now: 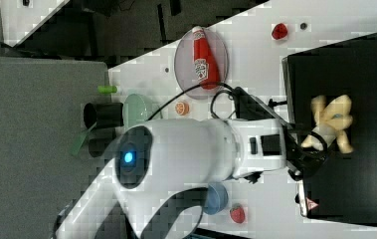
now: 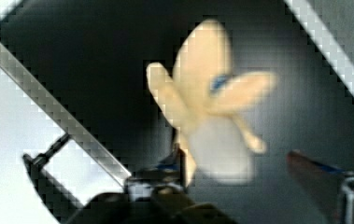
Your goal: Pick banana from table and place on oven.
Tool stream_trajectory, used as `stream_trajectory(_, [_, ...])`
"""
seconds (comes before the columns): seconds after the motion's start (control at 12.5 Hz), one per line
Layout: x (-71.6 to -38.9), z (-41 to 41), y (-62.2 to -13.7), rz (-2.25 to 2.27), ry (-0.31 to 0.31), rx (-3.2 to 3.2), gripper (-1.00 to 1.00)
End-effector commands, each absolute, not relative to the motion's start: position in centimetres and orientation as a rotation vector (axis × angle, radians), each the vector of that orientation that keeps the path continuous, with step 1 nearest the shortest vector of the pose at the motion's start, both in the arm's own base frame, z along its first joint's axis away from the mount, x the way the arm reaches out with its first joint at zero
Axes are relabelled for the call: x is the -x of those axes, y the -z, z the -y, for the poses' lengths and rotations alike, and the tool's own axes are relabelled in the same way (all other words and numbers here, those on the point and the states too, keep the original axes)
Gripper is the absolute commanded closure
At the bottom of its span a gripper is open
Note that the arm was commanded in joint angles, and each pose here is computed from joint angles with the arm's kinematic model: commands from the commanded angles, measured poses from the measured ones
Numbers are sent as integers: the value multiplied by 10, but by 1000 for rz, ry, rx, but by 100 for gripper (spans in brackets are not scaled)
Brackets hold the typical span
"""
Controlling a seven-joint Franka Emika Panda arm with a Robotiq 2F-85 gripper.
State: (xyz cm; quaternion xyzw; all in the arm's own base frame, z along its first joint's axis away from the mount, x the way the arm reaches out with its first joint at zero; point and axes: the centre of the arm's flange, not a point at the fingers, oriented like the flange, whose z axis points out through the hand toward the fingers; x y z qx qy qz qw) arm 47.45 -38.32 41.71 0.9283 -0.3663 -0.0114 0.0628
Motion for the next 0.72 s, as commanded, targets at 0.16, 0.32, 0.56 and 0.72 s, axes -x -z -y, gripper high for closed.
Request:
stream_trajectory(0.16, [-488, 366, -434, 973, 55, -2859, -100])
stream_trajectory(0.32, [-508, 334, -446, 893, 63, -2910, -100])
stream_trajectory(0.56, [-552, 247, -483, 825, -55, -2998, -100])
stream_trajectory(0.72, [-567, 189, -498, 972, -79, -2992, -100])
